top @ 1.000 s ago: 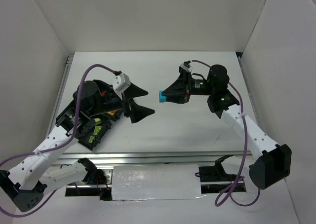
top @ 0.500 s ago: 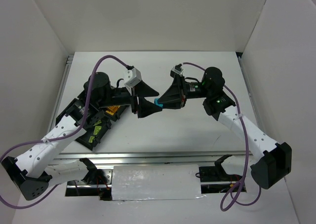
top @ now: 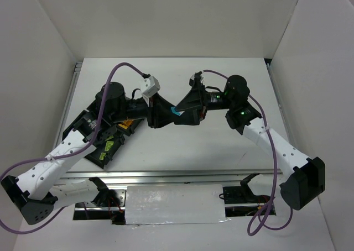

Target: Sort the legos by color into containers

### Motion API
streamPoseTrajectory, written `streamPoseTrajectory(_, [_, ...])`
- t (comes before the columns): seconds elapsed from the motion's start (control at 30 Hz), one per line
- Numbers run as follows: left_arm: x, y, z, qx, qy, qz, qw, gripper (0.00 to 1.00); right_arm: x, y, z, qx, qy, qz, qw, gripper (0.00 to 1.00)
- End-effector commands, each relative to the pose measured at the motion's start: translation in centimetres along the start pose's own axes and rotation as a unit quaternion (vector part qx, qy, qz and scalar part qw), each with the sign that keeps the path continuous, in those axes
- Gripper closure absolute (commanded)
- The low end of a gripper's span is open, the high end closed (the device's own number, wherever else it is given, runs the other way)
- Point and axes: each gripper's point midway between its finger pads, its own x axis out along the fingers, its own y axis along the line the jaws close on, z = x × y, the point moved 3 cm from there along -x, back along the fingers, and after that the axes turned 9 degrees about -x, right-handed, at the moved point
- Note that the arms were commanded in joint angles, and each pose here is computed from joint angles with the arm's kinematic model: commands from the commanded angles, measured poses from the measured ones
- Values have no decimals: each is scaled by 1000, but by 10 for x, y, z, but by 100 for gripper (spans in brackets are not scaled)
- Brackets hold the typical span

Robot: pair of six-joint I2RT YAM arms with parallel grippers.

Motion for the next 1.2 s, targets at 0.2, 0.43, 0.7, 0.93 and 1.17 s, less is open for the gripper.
streamPoseTrajectory(0.2, [-56,117,-11,-46,-1,368,929,100,-41,-76,28,0,-94,-97,991,0])
streamPoseTrajectory(0.43, [-257,226,-73,-250,-38,774,580,100,-60,-115,28,-26,-113,-222,968,0])
streamPoseTrajectory(0.7, [-339,268,-137,-335,-27,855,395,100,-63,-121,23,-38,-103,-236,966,0])
streamPoseTrajectory(0.93, [-346,280,-147,-339,-13,867,365,30,-65,-115,18,-54,-93,-238,965,0])
streamPoseTrajectory(1.17, [-340,265,-115,-332,-45,849,408,0,-69,-105,20,-75,-95,-259,958,0])
